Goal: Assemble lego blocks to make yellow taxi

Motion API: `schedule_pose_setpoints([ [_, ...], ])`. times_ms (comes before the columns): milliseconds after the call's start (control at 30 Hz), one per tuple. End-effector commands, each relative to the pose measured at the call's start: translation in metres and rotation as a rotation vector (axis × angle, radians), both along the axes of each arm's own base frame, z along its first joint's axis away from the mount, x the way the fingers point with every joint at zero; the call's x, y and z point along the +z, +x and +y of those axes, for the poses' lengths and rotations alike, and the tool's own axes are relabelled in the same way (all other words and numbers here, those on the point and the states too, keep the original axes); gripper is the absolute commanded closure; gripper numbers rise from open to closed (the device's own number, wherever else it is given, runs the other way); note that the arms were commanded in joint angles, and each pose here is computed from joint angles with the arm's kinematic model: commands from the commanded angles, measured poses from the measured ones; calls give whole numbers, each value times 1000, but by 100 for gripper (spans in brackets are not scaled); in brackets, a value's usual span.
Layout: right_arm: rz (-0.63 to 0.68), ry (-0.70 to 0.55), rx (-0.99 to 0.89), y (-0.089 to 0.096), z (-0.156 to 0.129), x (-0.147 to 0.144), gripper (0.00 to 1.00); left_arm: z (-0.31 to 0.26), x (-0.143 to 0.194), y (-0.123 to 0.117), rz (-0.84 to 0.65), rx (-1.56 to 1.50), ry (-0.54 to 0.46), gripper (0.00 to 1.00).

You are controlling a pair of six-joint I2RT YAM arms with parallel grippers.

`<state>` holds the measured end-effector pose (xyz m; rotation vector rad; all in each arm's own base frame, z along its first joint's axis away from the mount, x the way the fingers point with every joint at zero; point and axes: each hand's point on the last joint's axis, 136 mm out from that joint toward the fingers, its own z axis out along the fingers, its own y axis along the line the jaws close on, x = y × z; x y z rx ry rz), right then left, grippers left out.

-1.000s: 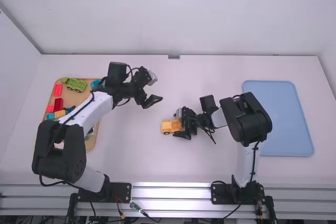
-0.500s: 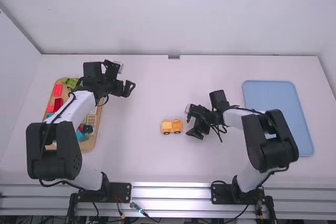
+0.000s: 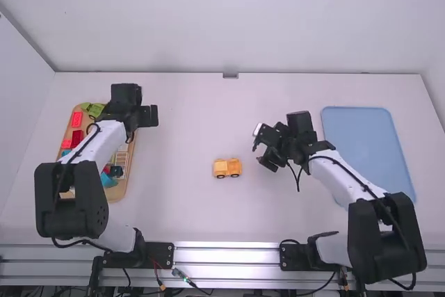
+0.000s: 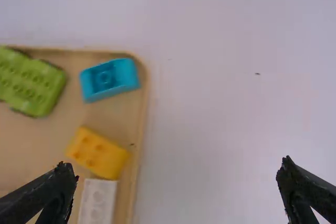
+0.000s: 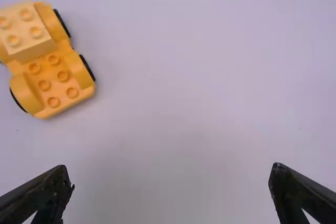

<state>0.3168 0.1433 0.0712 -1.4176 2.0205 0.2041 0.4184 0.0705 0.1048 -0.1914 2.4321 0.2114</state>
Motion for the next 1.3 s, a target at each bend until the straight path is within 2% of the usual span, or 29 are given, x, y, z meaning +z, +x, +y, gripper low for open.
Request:
schedule_pose_setpoints([
  [0,-33,1,-14,0,-2,11,1,29,10,-6,-17,157,23,1],
  [100,-55,3,-6,1,-1,17,1,34,10,-7,14,120,-71,1],
  [167,-69,4,-11,4,-2,19,1,56,14,-9,28,200,-127,1],
  [333,-76,33,-63,11,-6,24,1,95,20,-15,60,338,-189,1],
  [500,-101,42,-106,20,-9,29,1,131,12,-30,207,450,-233,1],
  [600,-115,30,-148,26,-14,30,1,153,5,-33,247,520,-271,1],
  [767,-116,29,-150,26,-14,30,1,176,-14,-36,256,621,-325,1],
  [867,-117,26,-152,26,-15,30,1,196,-35,-51,266,768,-340,1],
  [1033,-117,26,-152,26,-15,30,1,203,-47,-50,225,774,-383,1],
  [1267,-117,26,-152,26,-15,30,1,195,-56,-58,152,1121,-573,1],
])
